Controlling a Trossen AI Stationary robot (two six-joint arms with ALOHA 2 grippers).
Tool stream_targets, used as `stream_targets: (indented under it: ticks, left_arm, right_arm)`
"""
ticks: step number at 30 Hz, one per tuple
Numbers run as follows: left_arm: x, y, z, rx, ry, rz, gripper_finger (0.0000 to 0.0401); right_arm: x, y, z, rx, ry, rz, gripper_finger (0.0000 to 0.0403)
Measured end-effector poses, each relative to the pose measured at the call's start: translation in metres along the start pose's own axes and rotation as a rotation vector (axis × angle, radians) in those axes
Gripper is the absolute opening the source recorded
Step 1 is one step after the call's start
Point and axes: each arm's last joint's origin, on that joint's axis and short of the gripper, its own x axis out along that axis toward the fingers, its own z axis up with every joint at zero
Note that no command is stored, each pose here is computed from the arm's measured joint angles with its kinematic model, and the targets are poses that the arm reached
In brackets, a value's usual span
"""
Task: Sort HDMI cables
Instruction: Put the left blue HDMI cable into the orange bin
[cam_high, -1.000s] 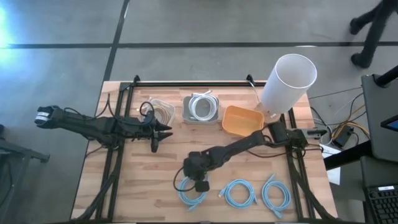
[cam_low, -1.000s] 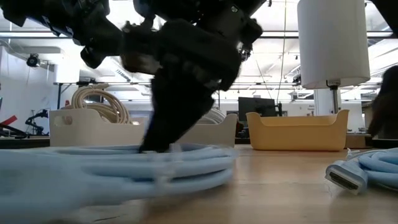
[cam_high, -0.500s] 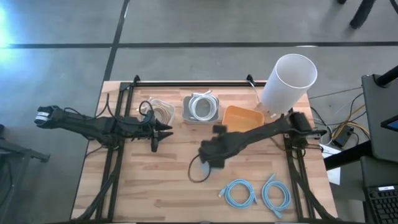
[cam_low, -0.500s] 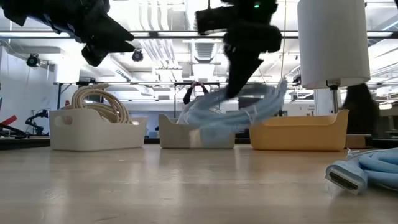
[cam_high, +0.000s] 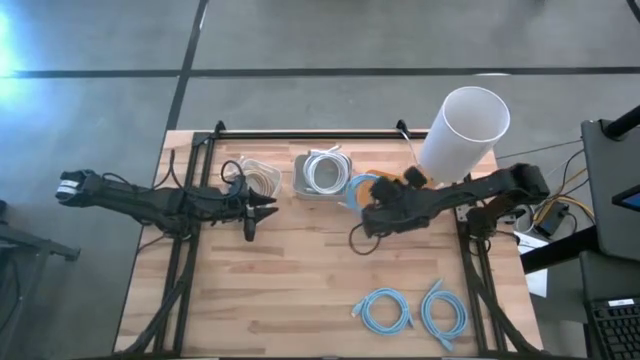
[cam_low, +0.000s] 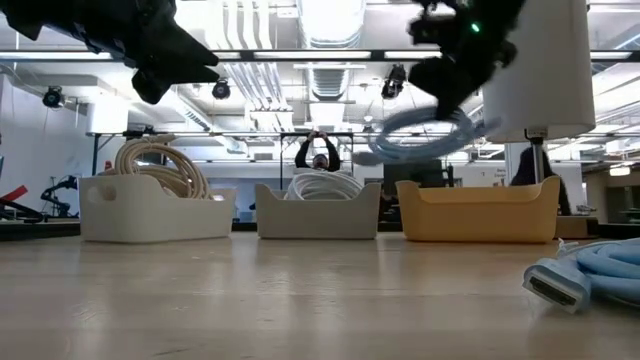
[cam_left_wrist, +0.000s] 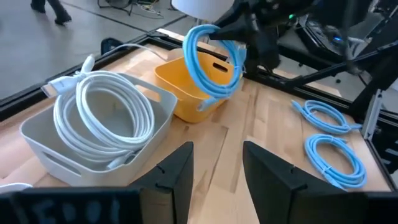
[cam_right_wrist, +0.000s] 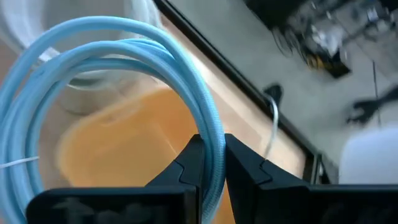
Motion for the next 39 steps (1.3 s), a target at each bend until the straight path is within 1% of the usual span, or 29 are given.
stream_targets:
  ticks: [3,7,10,16,22,28,34,36,39]
  left_arm:
    - [0.0,0.0,0.0,0.026,-0.003,-0.001,0.014]
    - [0.0,0.0,0.001,0.039,-0.006,-0.001,0.014]
    - [0.0,0.0,0.001,0.043,-0.007,0.003,0.014]
    - [0.0,0.0,0.001,0.044,-0.01,0.012,0.014]
    - [0.0,0.0,0.001,0.044,-0.01,0.012,0.014]
    - [0.0,0.0,0.001,0.044,-0.01,0.012,0.014]
    - [0.0,0.0,0.001,0.044,-0.01,0.013,0.014]
    - [0.0,0.0,0.001,0.044,-0.01,0.013,0.014]
    - [0.0,0.0,0.001,0.044,-0.01,0.013,0.014]
  right_arm:
    - [0.011,-0.01,-0.017,0.09,0.021,-0.035,0.0038]
    - [0.02,-0.018,-0.035,0.16,-0.043,-0.109,0.0038]
    - [0.028,-0.02,-0.047,0.19,-0.085,-0.159,0.0038]
    - [0.042,-0.018,-0.069,0.203,-0.078,-0.202,0.0038]
    - [0.05,-0.021,-0.086,0.248,-0.082,-0.229,0.0038]
    - [0.055,-0.023,-0.095,0.236,-0.081,-0.246,0.0038]
    - [0.055,-0.022,-0.096,0.128,-0.068,-0.249,0.0038]
    - [0.055,-0.022,-0.096,0.114,-0.07,-0.249,0.0038]
    - [0.055,-0.022,-0.095,0.12,-0.113,-0.261,0.0038]
